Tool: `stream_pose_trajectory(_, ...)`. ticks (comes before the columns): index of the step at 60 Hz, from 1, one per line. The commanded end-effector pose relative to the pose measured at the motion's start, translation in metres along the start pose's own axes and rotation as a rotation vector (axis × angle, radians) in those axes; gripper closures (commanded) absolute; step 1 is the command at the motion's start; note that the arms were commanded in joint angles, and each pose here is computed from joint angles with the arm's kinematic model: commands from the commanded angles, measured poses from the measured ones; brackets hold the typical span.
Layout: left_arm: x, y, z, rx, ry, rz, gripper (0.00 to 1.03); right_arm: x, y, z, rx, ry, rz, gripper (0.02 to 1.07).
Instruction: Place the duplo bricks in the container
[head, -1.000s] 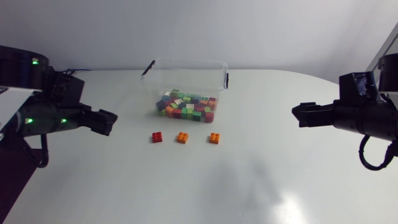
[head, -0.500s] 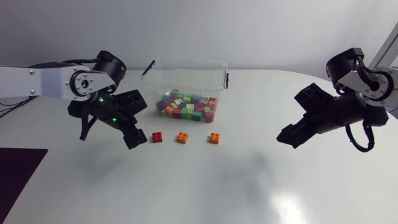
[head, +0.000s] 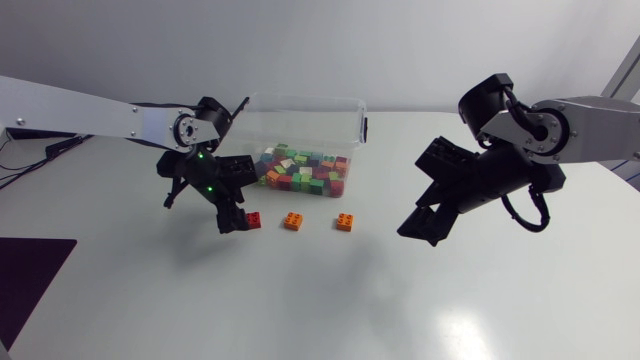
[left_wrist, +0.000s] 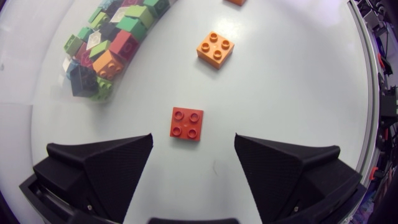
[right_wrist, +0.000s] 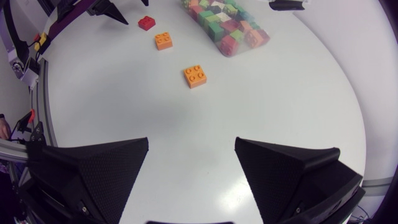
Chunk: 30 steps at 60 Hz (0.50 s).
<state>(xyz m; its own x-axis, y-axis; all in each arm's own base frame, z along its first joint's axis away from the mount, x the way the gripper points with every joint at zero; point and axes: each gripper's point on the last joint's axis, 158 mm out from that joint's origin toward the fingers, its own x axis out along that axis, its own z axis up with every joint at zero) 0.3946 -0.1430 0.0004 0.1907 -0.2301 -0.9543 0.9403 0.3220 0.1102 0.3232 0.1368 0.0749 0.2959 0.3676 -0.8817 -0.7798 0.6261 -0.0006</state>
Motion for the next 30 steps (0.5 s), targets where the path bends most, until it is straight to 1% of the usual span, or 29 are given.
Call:
stream_pose_trajectory(1, 0.012, 0.004, 0.003, 0.037, 0.005, -0.035, 0.20, 0.010, 0.001, 0.001, -0.048, 0.009, 0.009, 0.11)
stream_pose_trajectory(4, 0.018, 0.003, 0.002, 0.046, 0.016, -0.052, 0.22, 0.014, -0.001, 0.002, -0.051, 0.009, 0.012, 0.12)
stream_pose_trajectory(8, 0.023, 0.006, 0.002, 0.048, 0.021, -0.061, 0.23, 0.021, 0.000, 0.003, -0.065, 0.015, 0.019, 0.12)
stream_pose_trajectory(9, 0.026, 0.006, 0.001, 0.050, 0.026, -0.068, 0.26, 0.023, 0.000, 0.003, -0.068, 0.015, 0.020, 0.12)
stream_pose_trajectory(13, 0.028, 0.008, 0.001, 0.047, 0.031, -0.075, 0.28, 0.027, 0.000, 0.005, -0.076, 0.014, 0.022, 0.12)
stream_pose_trajectory(19, 0.034, 0.011, -0.001, 0.042, 0.036, -0.094, 0.41, 0.035, 0.000, 0.010, -0.094, 0.011, 0.026, 0.14)
stream_pose_trajectory(21, 0.035, 0.011, 0.000, 0.041, 0.032, -0.100, 0.44, 0.038, 0.001, 0.012, -0.099, 0.012, 0.029, 0.14)
stream_pose_trajectory(24, 0.036, 0.008, -0.002, 0.035, 0.036, -0.128, 0.55, 0.040, 0.000, 0.015, -0.102, 0.009, 0.029, 0.16)
stream_pose_trajectory(27, 0.037, 0.002, -0.005, 0.034, 0.054, -0.163, 0.57, 0.042, 0.002, 0.018, -0.112, 0.009, 0.033, 0.16)
stream_pose_trajectory(30, 0.037, -0.002, -0.008, 0.036, 0.069, -0.189, 0.61, 0.045, 0.004, 0.021, -0.124, 0.009, 0.038, 0.16)
